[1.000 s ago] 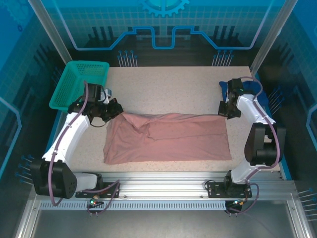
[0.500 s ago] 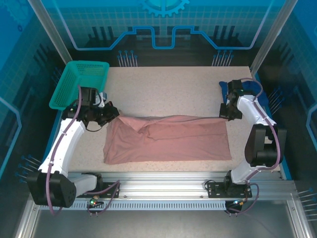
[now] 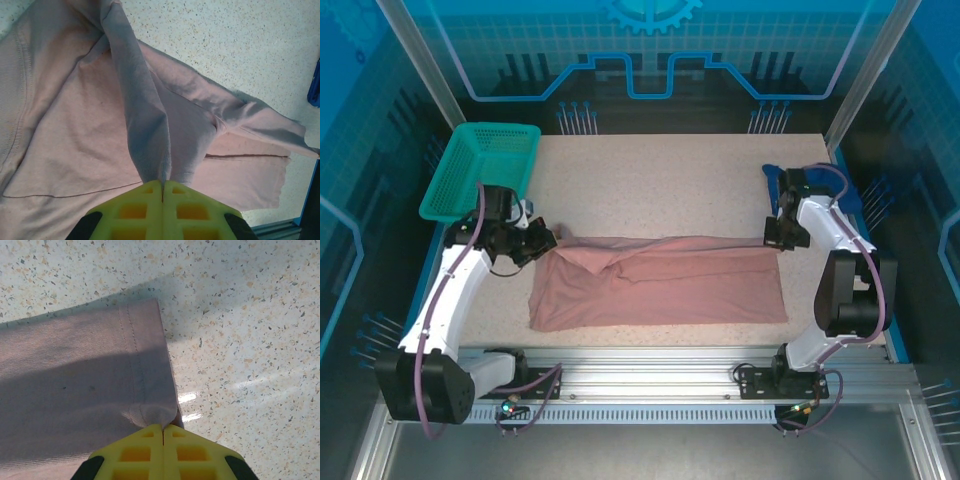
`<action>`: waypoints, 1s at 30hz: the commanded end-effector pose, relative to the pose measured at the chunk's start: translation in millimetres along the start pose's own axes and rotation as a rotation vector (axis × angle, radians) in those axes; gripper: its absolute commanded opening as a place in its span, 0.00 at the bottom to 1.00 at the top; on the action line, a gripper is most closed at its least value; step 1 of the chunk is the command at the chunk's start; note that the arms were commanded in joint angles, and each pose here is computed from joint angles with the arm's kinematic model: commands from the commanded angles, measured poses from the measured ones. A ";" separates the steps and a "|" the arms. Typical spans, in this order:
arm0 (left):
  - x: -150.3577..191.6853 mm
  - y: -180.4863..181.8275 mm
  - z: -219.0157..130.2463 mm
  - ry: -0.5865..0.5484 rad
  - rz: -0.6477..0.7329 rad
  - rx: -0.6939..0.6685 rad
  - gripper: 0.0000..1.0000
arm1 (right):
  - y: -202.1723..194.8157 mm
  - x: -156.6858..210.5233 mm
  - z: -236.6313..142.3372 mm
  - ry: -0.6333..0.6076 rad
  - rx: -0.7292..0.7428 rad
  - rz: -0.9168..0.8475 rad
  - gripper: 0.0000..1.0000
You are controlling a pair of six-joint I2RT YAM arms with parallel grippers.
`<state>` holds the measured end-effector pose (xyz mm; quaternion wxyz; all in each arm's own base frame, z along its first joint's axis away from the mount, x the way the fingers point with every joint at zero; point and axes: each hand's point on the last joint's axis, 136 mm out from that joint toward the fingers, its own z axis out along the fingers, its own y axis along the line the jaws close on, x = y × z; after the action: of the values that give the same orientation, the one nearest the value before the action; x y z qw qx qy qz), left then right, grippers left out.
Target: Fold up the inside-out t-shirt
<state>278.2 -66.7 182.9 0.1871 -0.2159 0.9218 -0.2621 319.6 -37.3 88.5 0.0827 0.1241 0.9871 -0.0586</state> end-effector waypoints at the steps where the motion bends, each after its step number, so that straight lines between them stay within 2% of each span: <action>1: 7.8 7.8 -3.9 0.010 0.003 -0.017 0.00 | -9.0 9.4 -3.2 0.013 0.024 0.017 0.00; 14: 35.6 28.6 6.8 0.081 -0.026 -0.047 0.00 | -10.0 21.4 10.3 0.059 0.075 0.004 0.02; 20: 50.2 43.7 18.1 0.125 -0.048 -0.074 0.00 | -10.8 20.1 16.4 0.051 0.101 0.035 0.13; 25: 47.3 45.3 23.7 0.131 -0.050 -0.079 0.00 | 27.4 -7.2 -11.7 -0.100 -0.072 0.053 0.33; 27: 45.5 45.7 26.6 0.133 -0.051 -0.080 0.00 | 54.2 -12.3 -16.2 -0.137 -0.171 0.024 0.36; 30: 43.1 45.0 29.9 0.136 -0.057 -0.077 0.00 | 100.5 -8.8 -12.4 -0.124 -0.313 -0.030 0.37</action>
<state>240.5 -66.3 127.5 0.1103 -0.2348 0.9346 -0.2435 336.1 12.1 90.0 0.1388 0.1150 0.9836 0.0003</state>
